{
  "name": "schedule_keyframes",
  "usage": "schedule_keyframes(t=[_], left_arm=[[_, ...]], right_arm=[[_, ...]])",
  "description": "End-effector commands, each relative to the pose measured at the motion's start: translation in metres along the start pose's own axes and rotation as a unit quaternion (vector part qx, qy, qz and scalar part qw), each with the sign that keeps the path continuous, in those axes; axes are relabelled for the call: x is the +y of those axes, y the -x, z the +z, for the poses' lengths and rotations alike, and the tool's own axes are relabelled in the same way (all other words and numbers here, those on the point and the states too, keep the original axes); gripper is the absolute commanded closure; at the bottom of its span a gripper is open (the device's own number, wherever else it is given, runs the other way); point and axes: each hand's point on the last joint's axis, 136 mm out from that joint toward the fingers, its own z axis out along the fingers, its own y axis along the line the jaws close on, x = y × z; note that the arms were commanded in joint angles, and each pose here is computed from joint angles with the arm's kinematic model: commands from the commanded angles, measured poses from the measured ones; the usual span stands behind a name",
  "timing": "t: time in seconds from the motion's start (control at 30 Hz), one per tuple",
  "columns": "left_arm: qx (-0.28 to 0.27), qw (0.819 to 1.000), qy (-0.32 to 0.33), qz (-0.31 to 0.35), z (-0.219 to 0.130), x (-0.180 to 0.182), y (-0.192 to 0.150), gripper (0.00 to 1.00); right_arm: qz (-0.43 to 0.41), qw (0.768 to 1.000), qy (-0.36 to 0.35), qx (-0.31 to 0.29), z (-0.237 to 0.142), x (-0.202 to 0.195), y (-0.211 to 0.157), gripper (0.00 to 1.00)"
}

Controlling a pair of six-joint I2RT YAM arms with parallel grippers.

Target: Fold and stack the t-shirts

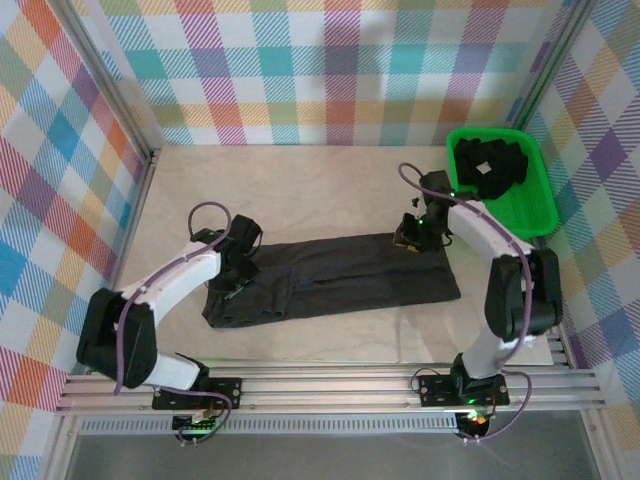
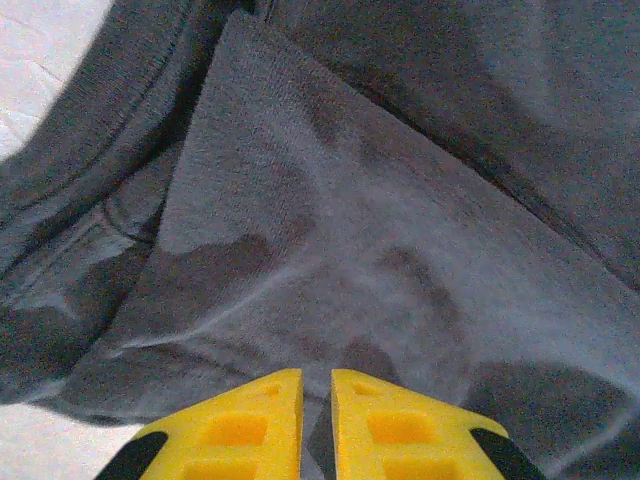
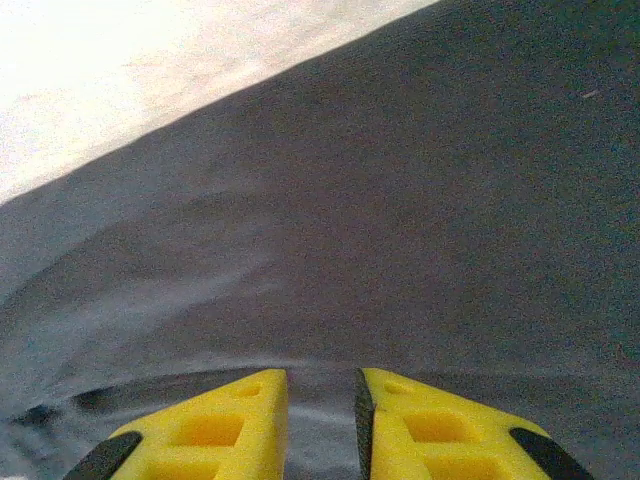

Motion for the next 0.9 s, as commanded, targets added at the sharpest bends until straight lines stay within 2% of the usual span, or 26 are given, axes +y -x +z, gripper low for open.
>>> schedule_keyframes(t=[0.0, 0.2, 0.3, 0.37, 0.53, 0.67, 0.73, 0.8, 0.87], left_arm=[[0.017, 0.998, -0.008, -0.057, 0.015, -0.016, 0.014, 0.84], [0.031, 0.996, 0.075, -0.038, 0.052, -0.015, 0.044, 0.88], [0.011, 0.996, 0.078, -0.029, 0.056, -0.029, 0.064, 0.88], [0.005, 0.998, 0.062, -0.018, 0.06, -0.054, 0.081, 0.87], [-0.017, 1.0, -0.006, 0.024, 0.07, -0.149, 0.126, 0.85], [-0.04, 0.991, -0.114, 0.05, 0.07, -0.246, 0.159, 0.85], [-0.05, 0.981, -0.173, 0.069, 0.066, -0.294, 0.166, 0.84], [-0.058, 0.964, -0.246, 0.085, 0.059, -0.344, 0.167, 0.82], [-0.059, 0.942, -0.318, 0.086, 0.055, -0.385, 0.162, 0.79]], right_arm=[[-0.019, 0.993, -0.109, 0.027, 0.009, -0.038, 0.0, 0.74], [-0.014, 0.98, -0.185, 0.075, 0.035, -0.065, 0.001, 0.73], [0.001, 0.974, -0.201, 0.105, 0.044, -0.073, -0.013, 0.72], [0.013, 0.972, -0.202, 0.117, 0.047, -0.072, -0.027, 0.72], [0.028, 0.972, -0.191, 0.131, 0.053, -0.047, -0.071, 0.71], [0.069, 0.973, -0.163, 0.146, 0.059, -0.021, -0.119, 0.71], [0.093, 0.972, -0.141, 0.161, 0.064, -0.007, -0.145, 0.71], [0.115, 0.971, -0.119, 0.174, 0.072, 0.009, -0.171, 0.71], [0.157, 0.969, -0.058, 0.181, 0.082, 0.034, -0.192, 0.69]])
